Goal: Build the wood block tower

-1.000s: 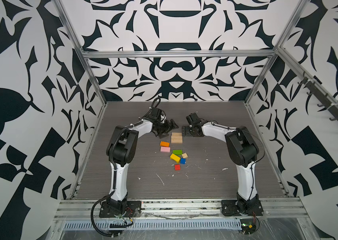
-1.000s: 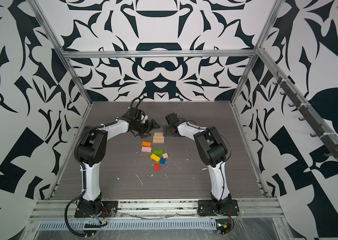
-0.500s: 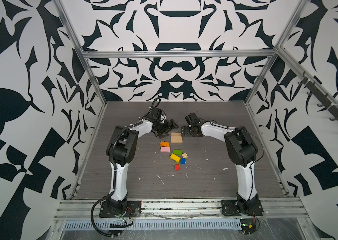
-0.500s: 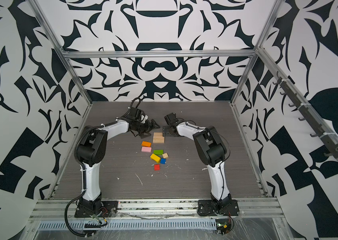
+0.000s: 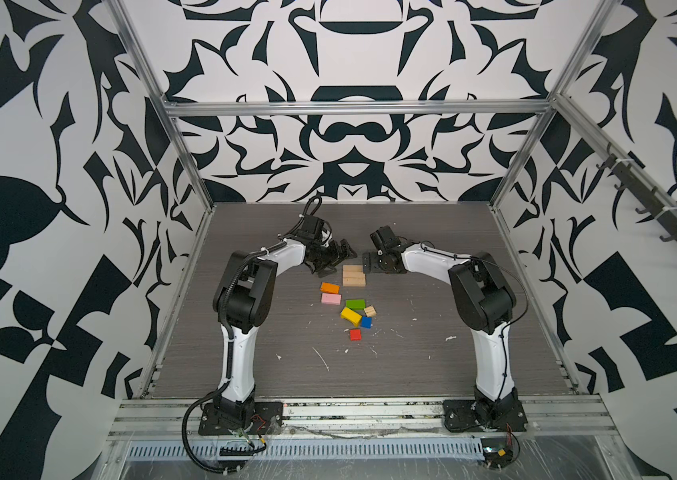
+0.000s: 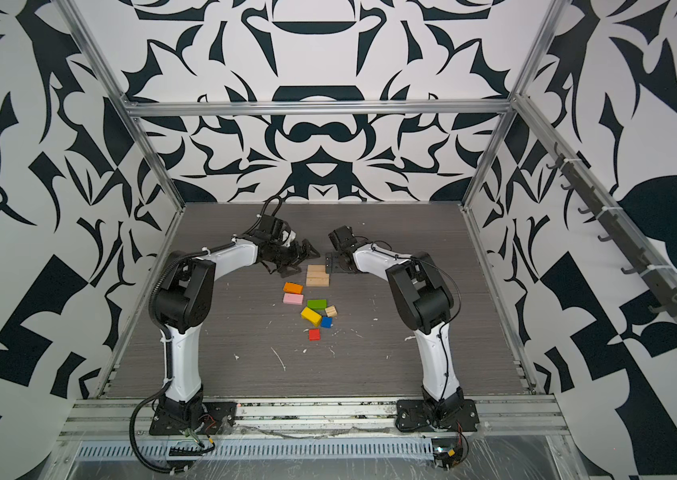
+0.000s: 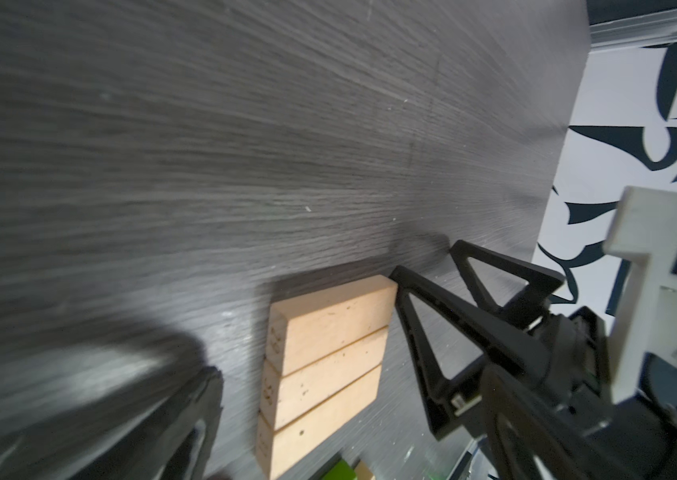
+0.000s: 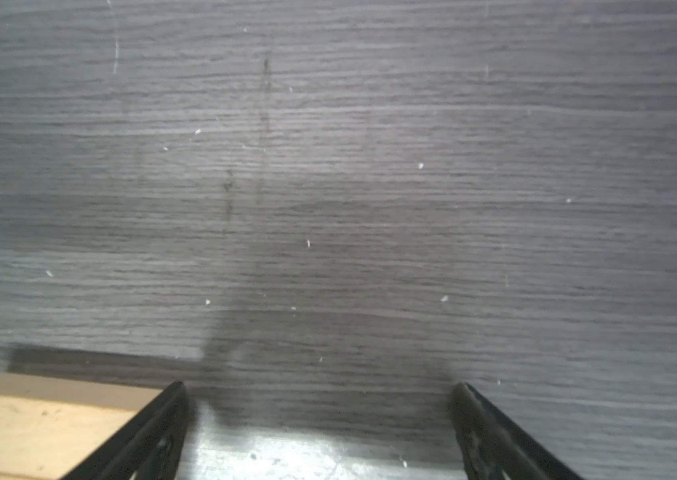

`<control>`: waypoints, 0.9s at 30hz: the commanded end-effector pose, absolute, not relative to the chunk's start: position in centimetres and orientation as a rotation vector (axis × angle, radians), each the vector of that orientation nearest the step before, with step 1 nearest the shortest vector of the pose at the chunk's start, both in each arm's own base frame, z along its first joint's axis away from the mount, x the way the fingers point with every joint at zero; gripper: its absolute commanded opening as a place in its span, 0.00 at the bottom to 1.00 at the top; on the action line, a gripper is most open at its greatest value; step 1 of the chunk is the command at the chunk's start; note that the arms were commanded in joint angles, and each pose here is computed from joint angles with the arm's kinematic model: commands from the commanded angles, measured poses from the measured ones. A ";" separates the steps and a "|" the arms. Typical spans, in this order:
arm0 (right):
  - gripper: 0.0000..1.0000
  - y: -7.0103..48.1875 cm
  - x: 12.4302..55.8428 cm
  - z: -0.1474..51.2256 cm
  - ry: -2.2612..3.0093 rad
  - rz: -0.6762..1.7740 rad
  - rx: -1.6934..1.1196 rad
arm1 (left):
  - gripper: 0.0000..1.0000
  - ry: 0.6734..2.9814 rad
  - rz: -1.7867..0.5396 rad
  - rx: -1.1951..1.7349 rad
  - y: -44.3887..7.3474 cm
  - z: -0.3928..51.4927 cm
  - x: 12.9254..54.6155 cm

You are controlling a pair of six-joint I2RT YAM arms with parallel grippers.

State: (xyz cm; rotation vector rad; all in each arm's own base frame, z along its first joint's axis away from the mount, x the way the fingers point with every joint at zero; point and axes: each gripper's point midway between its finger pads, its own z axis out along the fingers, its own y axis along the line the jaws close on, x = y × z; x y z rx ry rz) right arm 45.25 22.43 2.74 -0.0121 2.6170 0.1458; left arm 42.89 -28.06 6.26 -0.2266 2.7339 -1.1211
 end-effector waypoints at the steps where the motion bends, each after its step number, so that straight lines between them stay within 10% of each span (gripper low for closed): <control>1: 1.00 21.3 45.5 4.8 2.583 0.143 0.012 | 1.00 2.738 -1.046 -0.219 -27.0 6.8 43.7; 27: 1.00 18.2 36.2 15.2 2.474 0.392 -0.048 | 0.99 2.803 -0.665 -0.113 -20.3 9.5 37.4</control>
